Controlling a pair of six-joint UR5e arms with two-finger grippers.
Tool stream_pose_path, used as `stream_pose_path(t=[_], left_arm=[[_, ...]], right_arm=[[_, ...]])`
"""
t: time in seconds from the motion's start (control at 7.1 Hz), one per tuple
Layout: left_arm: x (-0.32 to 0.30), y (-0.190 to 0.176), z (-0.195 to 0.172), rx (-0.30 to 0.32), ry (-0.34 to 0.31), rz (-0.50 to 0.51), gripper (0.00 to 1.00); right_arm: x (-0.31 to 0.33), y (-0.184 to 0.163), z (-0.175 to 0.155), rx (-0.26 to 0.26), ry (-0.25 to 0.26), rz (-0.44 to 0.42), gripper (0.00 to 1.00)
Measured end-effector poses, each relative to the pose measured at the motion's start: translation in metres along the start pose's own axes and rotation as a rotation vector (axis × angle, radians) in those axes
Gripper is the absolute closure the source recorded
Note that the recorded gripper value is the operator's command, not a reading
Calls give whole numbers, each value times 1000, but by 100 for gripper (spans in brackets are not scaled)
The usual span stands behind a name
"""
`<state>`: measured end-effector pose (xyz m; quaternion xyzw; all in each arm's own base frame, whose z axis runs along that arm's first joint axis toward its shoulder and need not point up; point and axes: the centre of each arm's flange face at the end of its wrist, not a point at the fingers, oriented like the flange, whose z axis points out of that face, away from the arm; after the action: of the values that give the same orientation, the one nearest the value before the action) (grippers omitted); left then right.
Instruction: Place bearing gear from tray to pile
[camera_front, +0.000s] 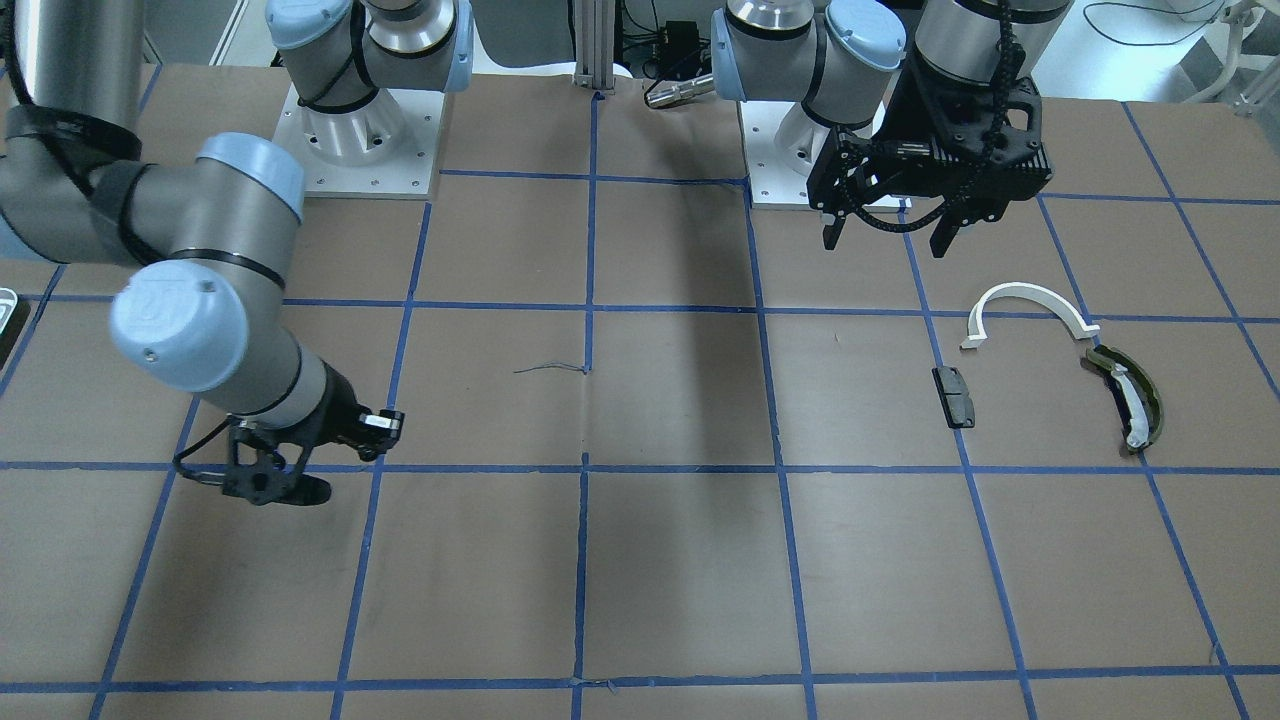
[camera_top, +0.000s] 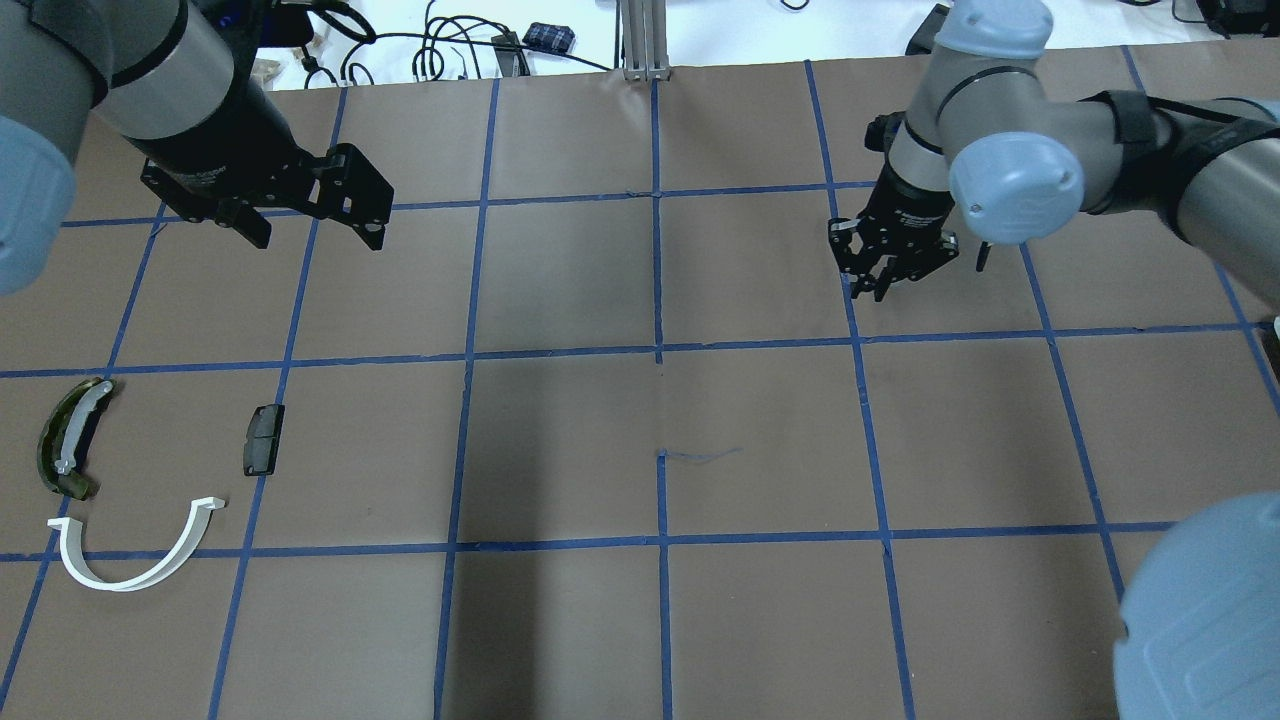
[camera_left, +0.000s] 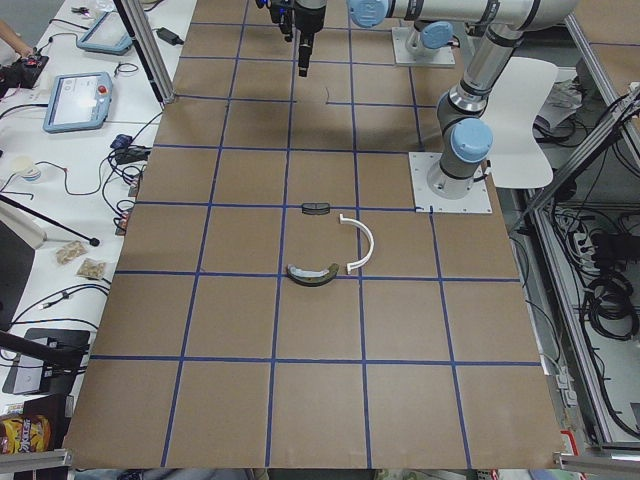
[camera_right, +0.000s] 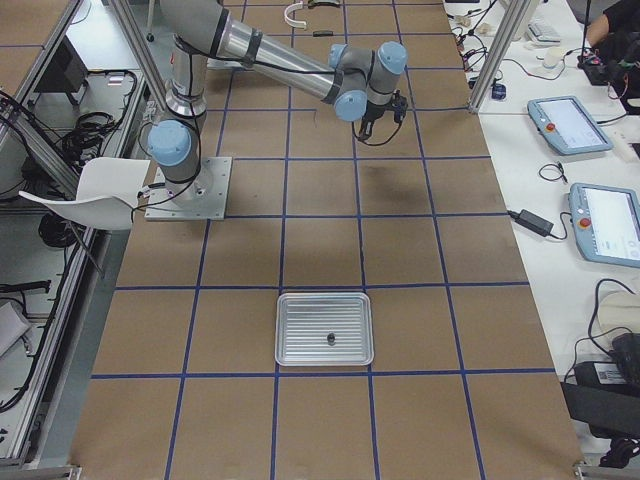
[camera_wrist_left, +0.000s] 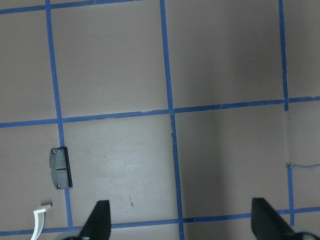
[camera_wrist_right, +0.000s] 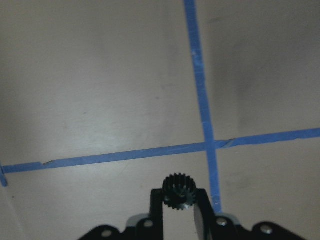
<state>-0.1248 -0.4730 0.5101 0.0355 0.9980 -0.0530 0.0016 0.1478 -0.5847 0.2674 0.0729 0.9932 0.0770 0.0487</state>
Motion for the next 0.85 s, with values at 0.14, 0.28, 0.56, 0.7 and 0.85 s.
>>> stream_pose_path(t=[0.14,0.28,0.56,0.7,0.85], left_arm=[[0,0,0,-1,0,0,0],[0,0,1,-2,0,0,0],[0,0,2,-6,1,0,0],[0,1,2,-8,2,1,0],[-1,0,2,-7,2,1,0]], right_arm=[[-35,13,13,-16,-9,-13,100],[-68,26,31,-23,-6,-40,100],[-116,54,66,-18,-30,-83,100],[-132,68,81,-17,-41,-102,100],[-147,83,94,-16,-45,-124,100]])
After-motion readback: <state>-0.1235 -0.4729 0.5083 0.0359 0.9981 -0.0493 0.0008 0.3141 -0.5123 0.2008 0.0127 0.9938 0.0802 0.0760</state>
